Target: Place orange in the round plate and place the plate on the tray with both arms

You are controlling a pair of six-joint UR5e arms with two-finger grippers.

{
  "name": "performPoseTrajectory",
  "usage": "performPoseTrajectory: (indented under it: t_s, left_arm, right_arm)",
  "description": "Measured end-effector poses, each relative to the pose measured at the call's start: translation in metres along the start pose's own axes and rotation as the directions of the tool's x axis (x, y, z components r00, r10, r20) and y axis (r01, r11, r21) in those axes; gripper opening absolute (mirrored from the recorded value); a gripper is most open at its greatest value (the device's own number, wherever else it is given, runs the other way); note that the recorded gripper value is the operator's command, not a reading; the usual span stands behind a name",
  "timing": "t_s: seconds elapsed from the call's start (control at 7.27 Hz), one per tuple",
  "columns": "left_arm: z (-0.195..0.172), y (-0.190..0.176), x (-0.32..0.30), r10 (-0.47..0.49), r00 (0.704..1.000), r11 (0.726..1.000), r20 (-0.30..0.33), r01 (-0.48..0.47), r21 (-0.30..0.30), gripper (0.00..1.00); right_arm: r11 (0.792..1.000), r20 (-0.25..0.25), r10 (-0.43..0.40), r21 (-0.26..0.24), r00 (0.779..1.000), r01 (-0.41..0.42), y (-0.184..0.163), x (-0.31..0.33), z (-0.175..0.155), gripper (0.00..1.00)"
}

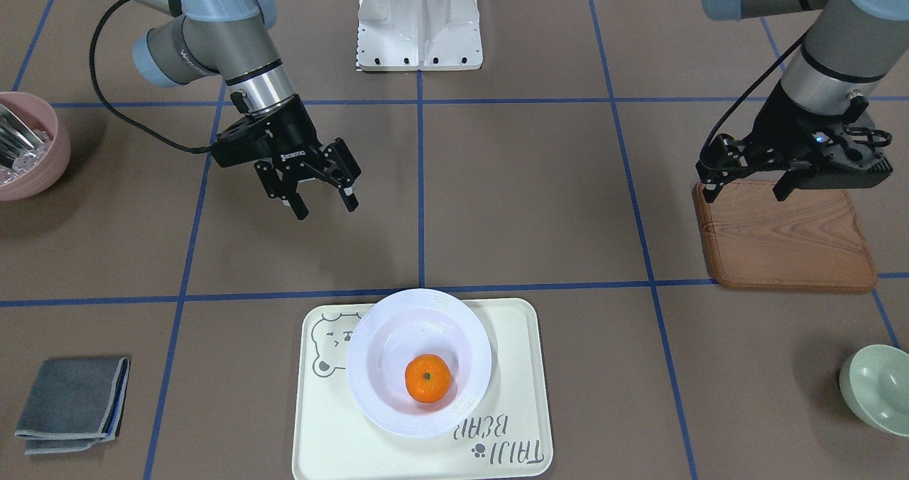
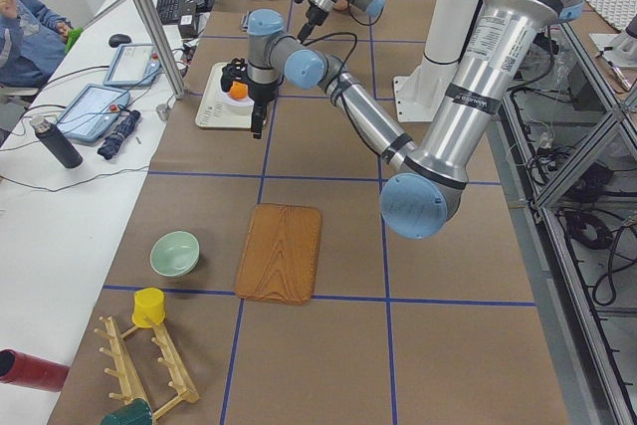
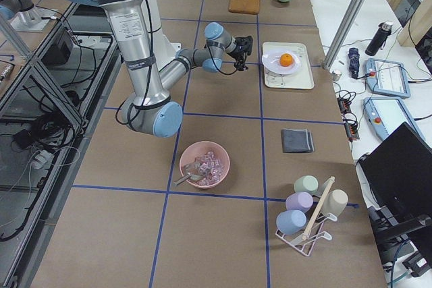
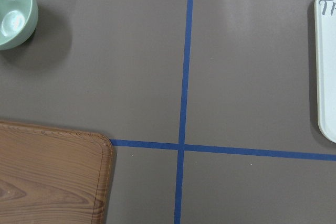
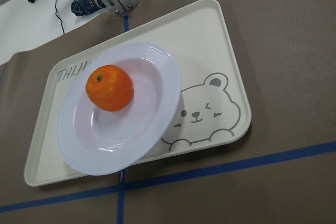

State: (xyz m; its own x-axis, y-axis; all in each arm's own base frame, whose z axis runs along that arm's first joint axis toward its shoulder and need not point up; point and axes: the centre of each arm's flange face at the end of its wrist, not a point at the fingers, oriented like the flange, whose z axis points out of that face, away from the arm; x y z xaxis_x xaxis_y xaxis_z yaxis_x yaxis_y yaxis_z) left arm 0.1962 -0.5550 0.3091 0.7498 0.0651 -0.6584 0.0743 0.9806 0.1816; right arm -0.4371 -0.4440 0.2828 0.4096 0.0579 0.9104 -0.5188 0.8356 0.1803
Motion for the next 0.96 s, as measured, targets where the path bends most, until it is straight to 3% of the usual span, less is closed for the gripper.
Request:
performPoseTrajectory:
  t_s: [0.14, 0.41, 0.69, 0.96]
  left_arm:
    - [0.002, -0.004, -0.018, 0.042, 0.999, 0.999, 0.014, -0.042, -0.004, 0.98]
    - [0.006, -0.010, -0.061, 0.116, 0.992, 0.993, 0.042, -0.116, -0.014, 0.98]
    - [0.010, -0.012, -0.099, 0.157, 0.985, 0.987, 0.066, -0.156, -0.030, 0.98]
    - [0.015, -0.017, -0.139, 0.185, 0.980, 0.982, 0.068, -0.183, -0.038, 0.98]
  right_arm:
    - [0.995, -0.049, -0.095, -0.045, 0.994, 0.093, -0.027, 0.017, -0.010, 1.00]
    - [0.964, -0.094, -0.231, -0.154, 0.968, 0.216, -0.078, 0.083, -0.034, 1.00]
    - [0.923, -0.099, -0.325, -0.250, 0.941, 0.293, -0.117, 0.163, -0.062, 1.00]
    - [0.878, -0.098, -0.409, -0.314, 0.907, 0.361, -0.145, 0.241, -0.095, 1.00]
